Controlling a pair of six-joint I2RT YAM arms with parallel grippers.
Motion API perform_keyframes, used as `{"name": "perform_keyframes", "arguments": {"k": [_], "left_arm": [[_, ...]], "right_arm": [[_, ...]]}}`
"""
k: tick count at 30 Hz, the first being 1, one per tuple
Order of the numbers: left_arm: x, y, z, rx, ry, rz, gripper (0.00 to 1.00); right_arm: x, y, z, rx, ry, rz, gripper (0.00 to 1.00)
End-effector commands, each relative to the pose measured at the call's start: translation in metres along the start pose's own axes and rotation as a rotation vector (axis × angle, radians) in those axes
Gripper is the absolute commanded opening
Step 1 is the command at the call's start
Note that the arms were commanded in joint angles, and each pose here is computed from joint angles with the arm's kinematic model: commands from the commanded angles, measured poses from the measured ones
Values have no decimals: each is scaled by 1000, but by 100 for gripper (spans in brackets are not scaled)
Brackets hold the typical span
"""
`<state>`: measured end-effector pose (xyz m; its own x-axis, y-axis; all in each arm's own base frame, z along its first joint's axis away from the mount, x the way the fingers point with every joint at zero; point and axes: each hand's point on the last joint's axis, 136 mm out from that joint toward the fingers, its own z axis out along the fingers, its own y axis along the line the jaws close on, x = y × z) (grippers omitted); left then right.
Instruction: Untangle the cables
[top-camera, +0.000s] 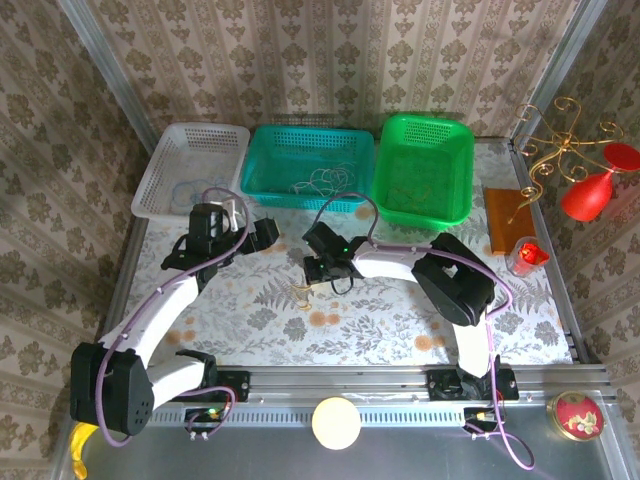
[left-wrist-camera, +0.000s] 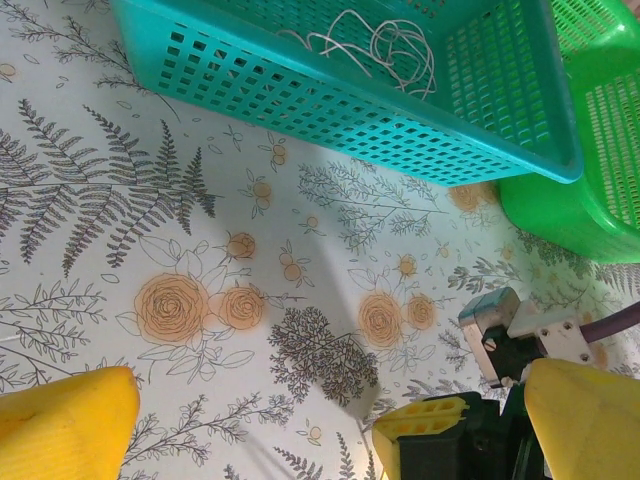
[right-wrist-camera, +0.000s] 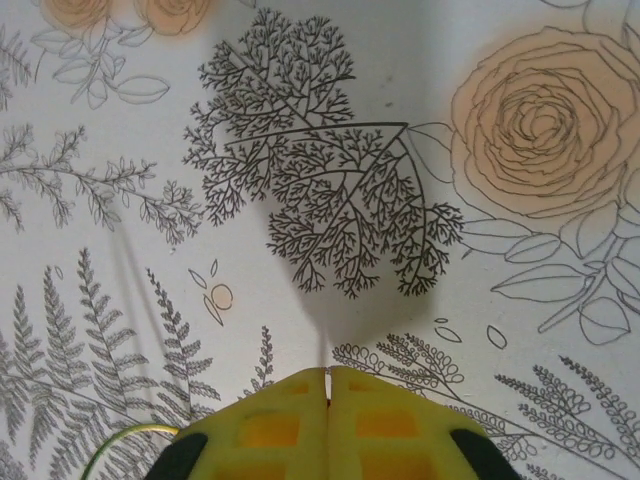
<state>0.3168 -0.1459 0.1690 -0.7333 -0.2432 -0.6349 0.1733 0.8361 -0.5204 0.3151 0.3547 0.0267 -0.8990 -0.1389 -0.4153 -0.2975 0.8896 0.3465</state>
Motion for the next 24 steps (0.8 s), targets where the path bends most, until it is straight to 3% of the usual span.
{"name": "perform_keyframes", "arguments": {"k": [1, 10, 18, 24], "left_arm": [[1, -3, -1, 33, -5, 12, 100], [2, -53, 0, 328, -87, 141, 100], [0, -121, 14, 581, -123, 206, 99], [1, -160, 34, 712, -113, 192, 78]], "right_arm": [[-7, 6, -11, -12, -20, -14, 0], [-61, 29, -112, -144, -215, 6, 0], [-112, 30, -195, -310, -397, 124, 0], [-134, 17, -237, -375, -480, 187, 0]]}}
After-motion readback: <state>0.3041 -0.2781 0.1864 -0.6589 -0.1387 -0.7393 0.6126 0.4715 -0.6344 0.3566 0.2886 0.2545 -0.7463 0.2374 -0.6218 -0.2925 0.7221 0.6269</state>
